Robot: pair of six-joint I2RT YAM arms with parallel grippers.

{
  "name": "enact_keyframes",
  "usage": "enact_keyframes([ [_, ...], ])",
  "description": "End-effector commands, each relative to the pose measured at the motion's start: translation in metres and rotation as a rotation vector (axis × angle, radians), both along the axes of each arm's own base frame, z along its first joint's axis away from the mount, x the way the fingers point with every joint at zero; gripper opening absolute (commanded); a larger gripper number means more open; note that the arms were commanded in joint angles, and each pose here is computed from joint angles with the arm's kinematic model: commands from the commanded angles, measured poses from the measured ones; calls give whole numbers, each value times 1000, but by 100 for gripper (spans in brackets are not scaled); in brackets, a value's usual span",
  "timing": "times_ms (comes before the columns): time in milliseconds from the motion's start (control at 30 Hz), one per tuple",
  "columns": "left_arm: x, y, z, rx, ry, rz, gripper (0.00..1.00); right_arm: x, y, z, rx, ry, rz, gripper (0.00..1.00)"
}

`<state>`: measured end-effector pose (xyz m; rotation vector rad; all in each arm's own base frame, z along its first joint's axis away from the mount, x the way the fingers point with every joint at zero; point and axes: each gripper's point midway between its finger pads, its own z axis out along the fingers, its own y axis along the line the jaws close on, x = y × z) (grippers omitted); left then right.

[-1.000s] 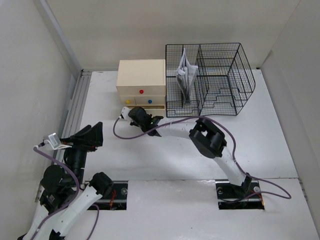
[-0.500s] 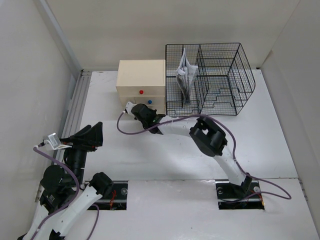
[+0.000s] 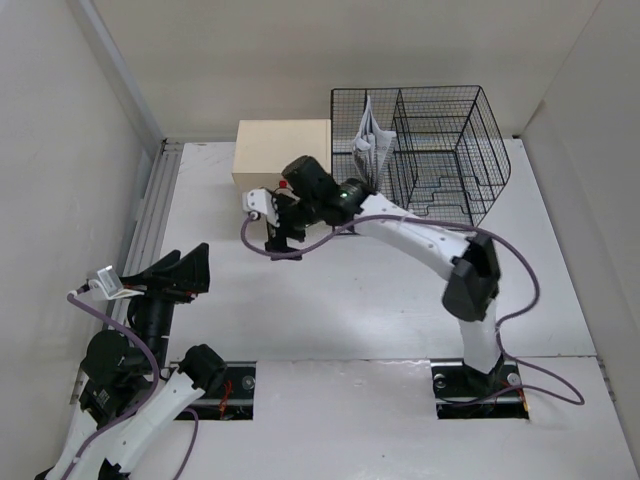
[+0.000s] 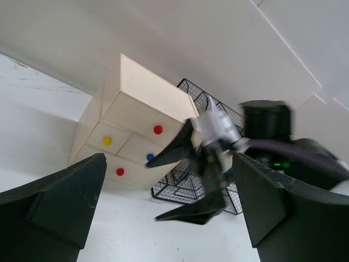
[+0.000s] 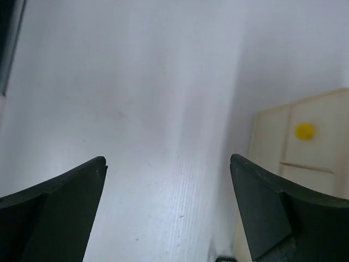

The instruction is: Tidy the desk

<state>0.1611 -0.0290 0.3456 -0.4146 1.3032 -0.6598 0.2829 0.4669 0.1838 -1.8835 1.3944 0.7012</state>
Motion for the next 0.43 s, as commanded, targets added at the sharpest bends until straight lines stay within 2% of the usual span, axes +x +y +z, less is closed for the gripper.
enact_keyframes([
  [0,-5,1,14,-27,-67,-13,100,3,-24,94,196,76,-264,100],
  [33,-4,0,13,-21,-60,-13,100,25,-21,133,350,-13,-414,100],
  [67,-2,-2,12,-15,-53,-13,100,34,-39,120,344,-33,-533,100],
  [100,-1,-5,11,2,-50,-22,100,33,-62,161,437,-110,-595,100],
  [133,3,-8,9,14,-36,-23,100,52,-89,171,450,-209,-749,100],
  [233,9,-21,8,47,-25,-56,100,61,-139,188,481,-327,-947,100],
  [267,12,-23,6,57,-14,-57,100,59,-147,188,479,-350,-957,100],
  [300,14,-29,4,72,-3,-76,100,56,-155,169,408,-408,-924,100],
  [333,16,-36,5,81,-3,-100,100,54,-170,179,437,-431,-937,100],
  [367,23,-45,1,103,19,-113,100,58,-181,178,444,-418,-944,100],
  [400,31,-54,-6,140,46,-125,100,52,-186,177,496,-338,-944,100],
])
